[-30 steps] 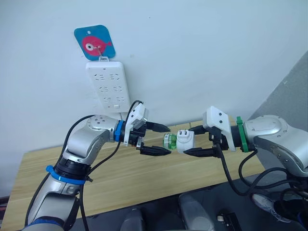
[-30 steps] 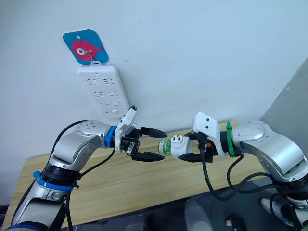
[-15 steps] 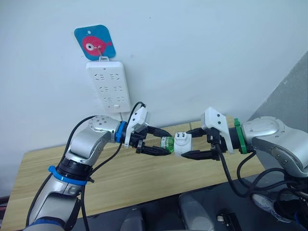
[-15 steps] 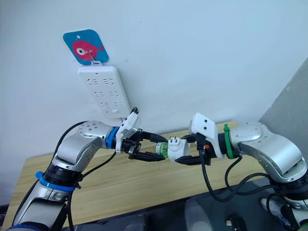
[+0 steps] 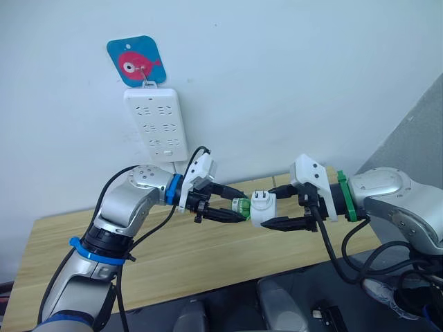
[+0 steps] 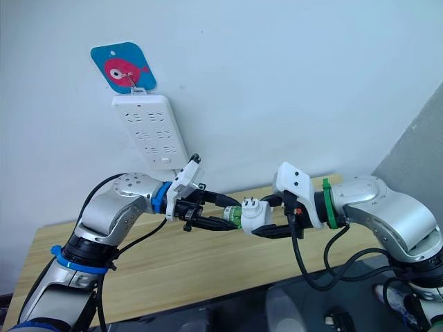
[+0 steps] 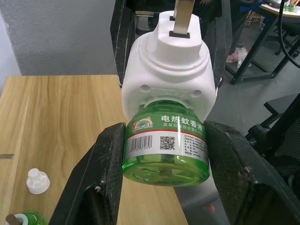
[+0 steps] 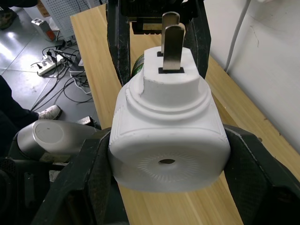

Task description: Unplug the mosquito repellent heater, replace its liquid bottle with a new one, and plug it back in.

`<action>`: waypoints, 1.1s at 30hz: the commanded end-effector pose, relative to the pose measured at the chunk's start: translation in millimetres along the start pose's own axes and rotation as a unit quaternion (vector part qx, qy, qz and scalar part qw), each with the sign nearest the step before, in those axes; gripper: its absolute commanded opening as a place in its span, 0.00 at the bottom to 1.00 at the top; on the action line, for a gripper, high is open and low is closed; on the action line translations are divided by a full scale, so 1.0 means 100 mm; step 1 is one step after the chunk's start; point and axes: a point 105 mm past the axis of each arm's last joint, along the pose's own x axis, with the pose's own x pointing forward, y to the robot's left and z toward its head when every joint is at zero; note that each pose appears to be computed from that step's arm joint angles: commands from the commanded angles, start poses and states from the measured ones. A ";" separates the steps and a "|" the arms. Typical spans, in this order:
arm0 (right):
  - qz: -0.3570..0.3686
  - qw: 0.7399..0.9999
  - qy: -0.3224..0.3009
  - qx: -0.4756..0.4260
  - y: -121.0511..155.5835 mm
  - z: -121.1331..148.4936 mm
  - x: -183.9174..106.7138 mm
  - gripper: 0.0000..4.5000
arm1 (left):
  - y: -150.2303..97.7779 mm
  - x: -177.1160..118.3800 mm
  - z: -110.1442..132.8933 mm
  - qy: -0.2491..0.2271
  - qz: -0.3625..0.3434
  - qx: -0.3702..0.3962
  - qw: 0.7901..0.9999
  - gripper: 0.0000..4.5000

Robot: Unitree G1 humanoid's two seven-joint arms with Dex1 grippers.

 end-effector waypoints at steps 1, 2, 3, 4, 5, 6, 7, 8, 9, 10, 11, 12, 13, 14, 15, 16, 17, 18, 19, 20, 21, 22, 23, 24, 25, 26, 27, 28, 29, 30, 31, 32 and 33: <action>-0.018 0.999 -0.032 -0.033 -0.03 0.20 -0.09 0.65 | -0.04 -0.05 0.07 -0.017 -0.016 -0.030 0.999 0.58; -0.018 0.999 -0.033 -0.032 -0.03 0.20 -0.09 0.65 | -0.05 -0.06 0.06 -0.015 -0.016 -0.030 0.999 0.65; -0.018 0.999 -0.033 -0.032 -0.03 0.20 -0.09 0.65 | -0.04 -0.06 0.04 -0.012 -0.012 -0.025 1.000 0.72; -0.018 0.999 -0.033 -0.031 -0.03 0.21 -0.09 0.65 | -0.03 -0.07 0.01 -0.009 -0.005 -0.020 1.000 0.78; -0.018 0.999 -0.034 -0.031 -0.03 0.21 -0.10 0.65 | -0.02 -0.06 0.00 -0.007 -0.002 -0.019 1.000 0.85; -0.018 0.999 -0.035 -0.030 -0.03 0.21 -0.10 0.65 | -0.04 -0.06 -0.01 -0.004 -0.005 -0.021 1.000 0.91; -0.019 0.999 -0.035 -0.030 -0.04 0.21 -0.10 0.65 | -0.06 -0.06 -0.02 -0.004 -0.009 -0.027 1.000 0.99; -0.019 0.999 -0.036 -0.029 -0.04 0.21 -0.10 0.65 | -0.08 -0.05 -0.02 -0.005 -0.014 -0.035 0.999 1.00; -0.019 0.999 -0.036 -0.028 -0.04 0.21 -0.10 0.65 | -0.08 -0.05 -0.02 -0.008 -0.011 -0.038 0.999 1.00; -0.019 0.999 -0.036 -0.029 -0.04 0.21 -0.11 0.65 | -0.07 -0.05 -0.01 -0.012 -0.008 -0.042 0.999 1.00; -0.018 0.999 -0.036 -0.029 -0.04 0.21 -0.11 0.65 | -0.07 -0.04 0.00 -0.014 -0.006 -0.043 0.999 1.00; -0.017 0.999 -0.035 -0.029 -0.04 0.21 -0.11 0.65 | -0.05 -0.04 0.01 -0.018 -0.002 -0.042 0.999 1.00; -0.016 0.999 -0.035 -0.030 -0.04 0.21 -0.11 0.65 | -0.04 -0.03 0.04 -0.023 0.000 -0.045 0.999 1.00; -0.015 0.999 -0.034 -0.031 -0.03 0.21 -0.11 0.65 | -0.03 -0.03 0.05 -0.026 0.000 -0.046 0.999 1.00; -0.015 0.999 -0.034 -0.032 -0.03 0.21 -0.11 0.65 | -0.03 -0.03 0.07 -0.030 0.000 -0.047 0.998 1.00; -0.014 0.999 -0.033 -0.032 -0.03 0.21 -0.11 0.65 | -0.03 -0.02 0.10 -0.037 0.000 -0.054 0.998 1.00; -0.014 0.999 -0.033 -0.032 -0.03 0.21 -0.11 0.65 | -0.03 -0.02 0.12 -0.041 -0.001 -0.057 0.998 1.00; -0.014 0.999 -0.033 -0.032 -0.03 0.21 -0.10 0.65 | -0.02 -0.02 0.15 -0.047 -0.001 -0.060 0.997 1.00; -0.014 0.999 -0.033 -0.032 -0.03 0.21 -0.10 0.65 | -0.01 -0.02 0.17 -0.052 0.001 -0.063 0.997 1.00; -0.013 0.999 -0.032 -0.032 -0.03 0.20 -0.10 0.65 | 0.00 -0.03 0.18 -0.054 0.002 -0.064 0.996 1.00; -0.012 0.999 -0.032 -0.032 -0.03 0.20 -0.10 0.65 | 0.00 -0.03 0.19 -0.056 0.003 -0.066 0.996 1.00; -0.012 0.999 -0.031 -0.032 -0.02 0.20 -0.10 0.65 | 0.00 -0.03 0.20 -0.058 0.003 -0.069 0.996 1.00; -0.012 0.999 -0.031 -0.032 -0.02 0.20 -0.10 0.65 | 0.00 -0.02 0.20 -0.058 0.001 -0.070 0.996 1.00; -0.012 0.999 -0.030 -0.032 -0.02 0.19 -0.10 0.65 | -0.02 -0.01 0.19 -0.057 -0.003 -0.070 0.996 1.00; -0.012 0.999 -0.030 -0.032 -0.02 0.19 -0.10 0.65 | -0.03 -0.01 0.18 -0.056 -0.006 -0.072 0.996 1.00; -0.011 0.999 -0.031 -0.031 -0.02 0.20 -0.10 0.65 | -0.05 0.00 0.17 -0.053 -0.012 -0.073 0.996 1.00; -0.011 0.999 -0.031 -0.031 -0.02 0.20 -0.10 0.65 | -0.06 0.01 0.17 -0.052 -0.014 -0.073 0.996 1.00; -0.011 0.999 -0.032 -0.031 -0.02 0.20 -0.10 0.65 | -0.07 0.01 0.16 -0.050 -0.016 -0.072 0.996 1.00; -0.011 0.999 -0.032 -0.031 -0.02 0.20 -0.10 0.65 | -0.07 0.01 0.15 -0.047 -0.016 -0.069 0.996 0.91; -0.011 0.999 -0.032 -0.031 -0.02 0.21 -0.10 0.65 | -0.07 0.01 0.14 -0.045 -0.016 -0.067 0.997 0.86; -0.011 0.999 -0.033 -0.031 -0.02 0.21 -0.10 0.65 | -0.07 0.01 0.14 -0.045 -0.016 -0.069 0.996 0.79; -0.010 0.999 -0.034 -0.030 -0.02 0.21 -0.10 0.65 | -0.07 0.01 0.14 -0.043 -0.016 -0.066 0.997 0.72; -0.009 0.999 -0.035 -0.029 -0.02 0.22 -0.10 0.65 | -0.07 0.01 0.14 -0.043 -0.015 -0.068 0.997 0.66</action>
